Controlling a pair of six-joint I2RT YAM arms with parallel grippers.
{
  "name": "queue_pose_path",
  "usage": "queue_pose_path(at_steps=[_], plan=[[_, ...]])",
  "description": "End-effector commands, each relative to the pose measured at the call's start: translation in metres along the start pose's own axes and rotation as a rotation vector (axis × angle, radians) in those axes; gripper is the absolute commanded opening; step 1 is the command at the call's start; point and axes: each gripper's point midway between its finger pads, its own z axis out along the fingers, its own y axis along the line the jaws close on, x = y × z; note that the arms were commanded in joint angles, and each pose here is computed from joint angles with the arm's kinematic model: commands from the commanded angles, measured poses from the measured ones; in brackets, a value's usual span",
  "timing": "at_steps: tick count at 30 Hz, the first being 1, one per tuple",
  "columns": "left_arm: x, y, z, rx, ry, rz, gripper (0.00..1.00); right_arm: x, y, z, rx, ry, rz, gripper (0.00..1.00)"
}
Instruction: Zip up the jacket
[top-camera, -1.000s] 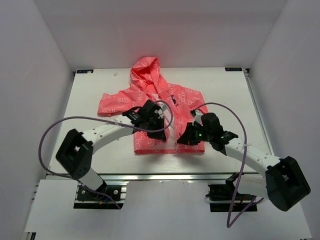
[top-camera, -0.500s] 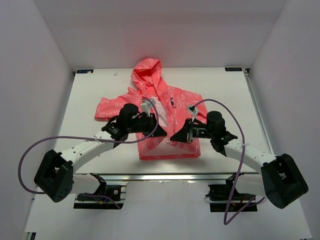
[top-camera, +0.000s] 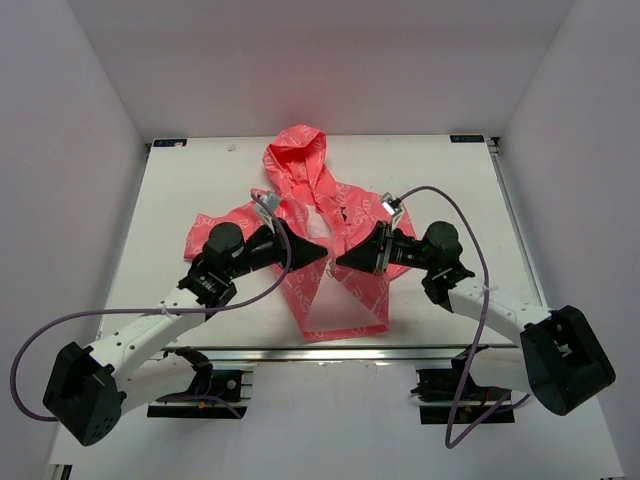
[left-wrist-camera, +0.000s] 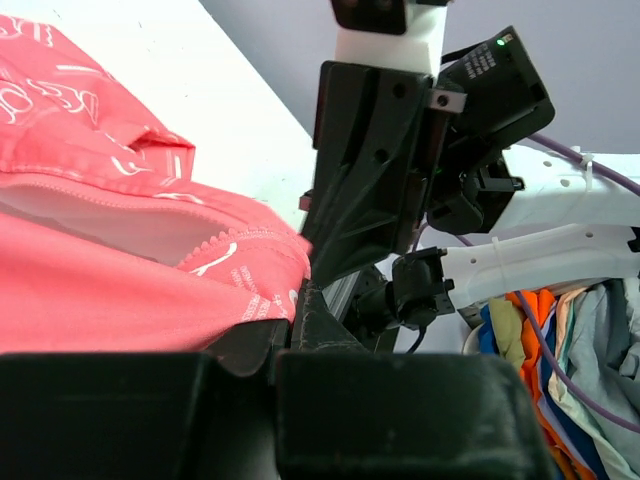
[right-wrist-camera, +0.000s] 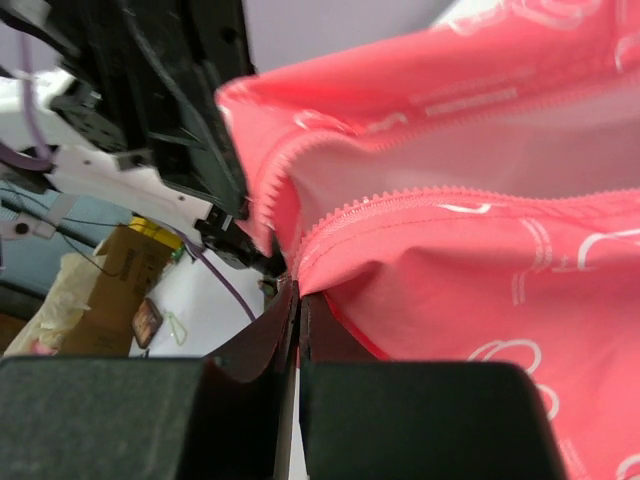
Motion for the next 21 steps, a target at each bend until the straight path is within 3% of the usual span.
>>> queue_pose_path(at_steps=[1, 15, 21], plan=[[-0.017, -0.013, -0.004, 0.044, -0.076, 0.040, 0.00, -0.024, 0.035, 0.000, -0.132, -0.060, -0.073, 0.00], [-0.023, -0.023, -0.021, 0.092, -0.163, 0.074, 0.00, -0.036, 0.043, -0.007, -0.143, -0.050, -0.115, 0.00], [-0.015, -0.030, -0.020, 0.161, -0.125, 0.079, 0.00, -0.040, 0.048, -0.006, -0.166, -0.055, -0.133, 0.00]])
